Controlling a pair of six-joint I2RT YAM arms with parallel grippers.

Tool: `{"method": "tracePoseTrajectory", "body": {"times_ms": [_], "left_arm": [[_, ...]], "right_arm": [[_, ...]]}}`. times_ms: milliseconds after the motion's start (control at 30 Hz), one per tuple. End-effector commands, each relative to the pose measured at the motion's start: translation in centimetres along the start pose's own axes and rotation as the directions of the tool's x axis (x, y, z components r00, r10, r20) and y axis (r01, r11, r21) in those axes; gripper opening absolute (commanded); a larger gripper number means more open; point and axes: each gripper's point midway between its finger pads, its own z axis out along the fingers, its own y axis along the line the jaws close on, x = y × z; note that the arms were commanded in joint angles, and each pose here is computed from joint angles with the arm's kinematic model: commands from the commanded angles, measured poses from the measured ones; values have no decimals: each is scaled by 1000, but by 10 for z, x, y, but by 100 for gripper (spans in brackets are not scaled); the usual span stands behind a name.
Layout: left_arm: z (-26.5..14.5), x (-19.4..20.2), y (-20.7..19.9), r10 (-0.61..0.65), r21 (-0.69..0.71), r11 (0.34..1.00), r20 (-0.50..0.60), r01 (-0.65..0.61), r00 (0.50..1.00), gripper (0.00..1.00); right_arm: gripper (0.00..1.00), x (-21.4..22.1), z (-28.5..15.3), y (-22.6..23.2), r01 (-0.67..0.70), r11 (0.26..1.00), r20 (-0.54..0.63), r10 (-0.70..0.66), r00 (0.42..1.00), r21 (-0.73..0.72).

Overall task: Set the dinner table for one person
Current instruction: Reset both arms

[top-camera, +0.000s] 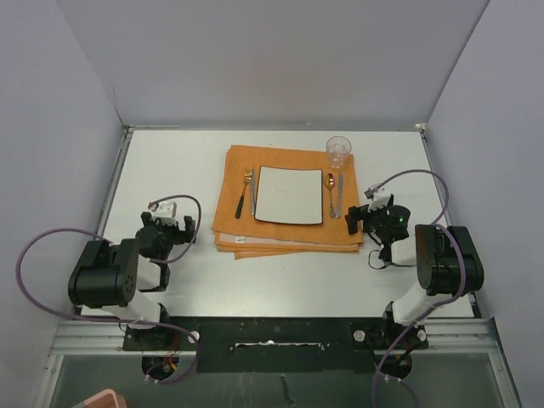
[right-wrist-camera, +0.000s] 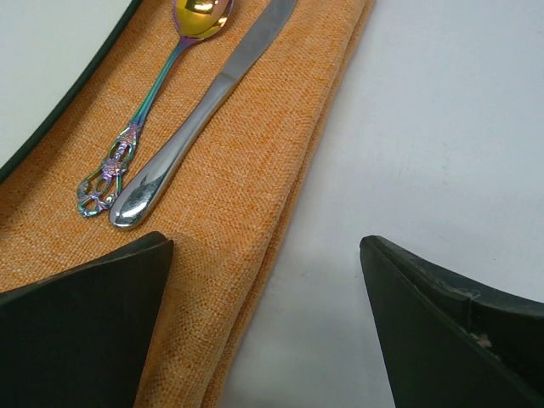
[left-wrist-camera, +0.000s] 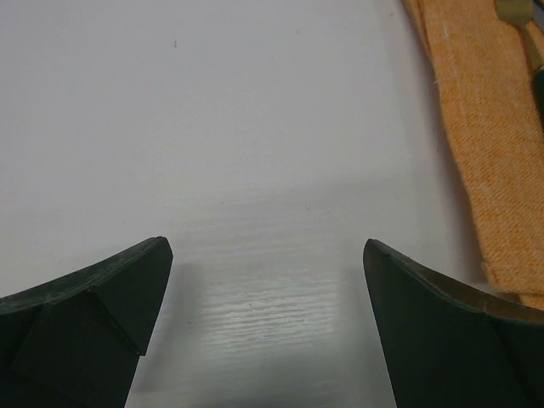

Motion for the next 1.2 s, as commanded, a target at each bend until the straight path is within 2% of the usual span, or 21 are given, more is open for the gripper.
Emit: {"method": "tracePoseTrajectory", "body": {"times_ms": [0, 67, 167, 267, 367, 467, 567, 1167], "left_arm": [[11, -27, 4, 9, 43, 999, 174, -16, 985, 98], [15, -20, 10, -46, 35, 998, 99, 43, 994, 98], [24, -22, 11, -60, 75, 996, 102, 53, 993, 98], [33, -15, 10, -58, 97, 994, 26, 56, 998, 98], [32, -15, 20, -80, 24, 997, 33, 79, 996, 98], [33, -15, 21, -77, 8, 997, 33, 77, 996, 98], [33, -15, 22, -78, 0, 997, 36, 78, 996, 98], [40, -11, 25, -71, -51, 996, -8, 71, 997, 98]], "right_arm": [[98, -28, 4, 1, 46, 998, 98, -42, 994, -41], [98, -28, 3, 3, 52, 997, 101, -46, 994, -55], [98, -28, 3, 2, 49, 997, 102, -43, 994, -59], [98, -27, 4, 2, 46, 997, 101, -39, 994, -63], [98, -28, 3, -1, 40, 998, 100, -35, 994, -45], [98, -23, 2, -22, -27, 995, 69, 21, 997, 91], [98, -23, 6, -25, -4, 988, 43, -2, 999, 152], [98, -22, 8, -24, -1, 987, 32, -4, 999, 159]]}}
